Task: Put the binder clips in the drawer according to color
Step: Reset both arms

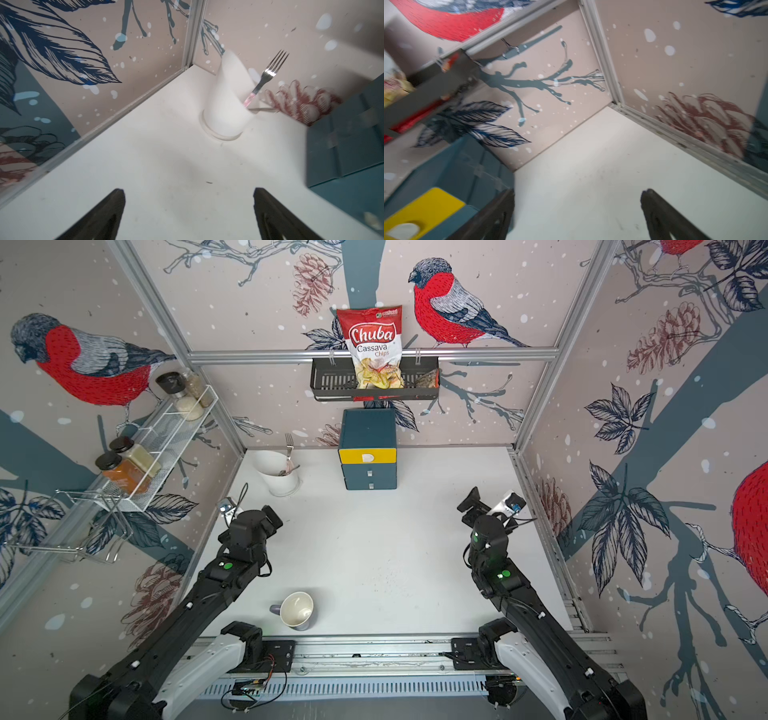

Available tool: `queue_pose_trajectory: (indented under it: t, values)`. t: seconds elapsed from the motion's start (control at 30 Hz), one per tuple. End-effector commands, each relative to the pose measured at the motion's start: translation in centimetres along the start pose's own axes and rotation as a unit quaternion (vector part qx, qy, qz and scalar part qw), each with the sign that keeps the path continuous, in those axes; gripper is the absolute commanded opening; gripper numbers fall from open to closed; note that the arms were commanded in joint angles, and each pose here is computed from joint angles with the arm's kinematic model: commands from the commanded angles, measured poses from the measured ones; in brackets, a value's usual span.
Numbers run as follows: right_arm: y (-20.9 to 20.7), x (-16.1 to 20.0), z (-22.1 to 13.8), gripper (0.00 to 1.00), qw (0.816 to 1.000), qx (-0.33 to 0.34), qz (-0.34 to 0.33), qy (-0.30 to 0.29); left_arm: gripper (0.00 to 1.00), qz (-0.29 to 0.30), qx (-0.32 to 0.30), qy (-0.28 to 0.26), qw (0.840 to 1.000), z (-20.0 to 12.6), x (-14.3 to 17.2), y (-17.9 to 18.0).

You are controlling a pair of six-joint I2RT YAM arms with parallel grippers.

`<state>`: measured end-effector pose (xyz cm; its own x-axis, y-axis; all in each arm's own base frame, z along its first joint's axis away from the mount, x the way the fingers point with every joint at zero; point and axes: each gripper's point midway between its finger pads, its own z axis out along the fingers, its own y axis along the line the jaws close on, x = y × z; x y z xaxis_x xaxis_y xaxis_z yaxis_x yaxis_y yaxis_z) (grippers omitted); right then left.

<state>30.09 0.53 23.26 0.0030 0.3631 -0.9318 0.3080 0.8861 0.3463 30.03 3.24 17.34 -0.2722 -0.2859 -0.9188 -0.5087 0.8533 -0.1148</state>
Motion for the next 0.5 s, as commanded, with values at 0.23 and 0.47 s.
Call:
queue_pose_trajectory:
  t: [0.23, 0.47]
  values:
    - [-4.6, 1.9, 0.8, 1.00, 0.995, 0.008, -0.070, -0.066, 0.99, 0.068, 0.031, -0.119, 0.990, 2.5, -0.3, -1.2]
    - [-5.1, 3.5, 1.5, 1.00, 0.990, -0.002, -0.113, -0.089, 0.99, 0.076, 0.065, -0.129, 0.987, 3.6, 1.1, -2.3]
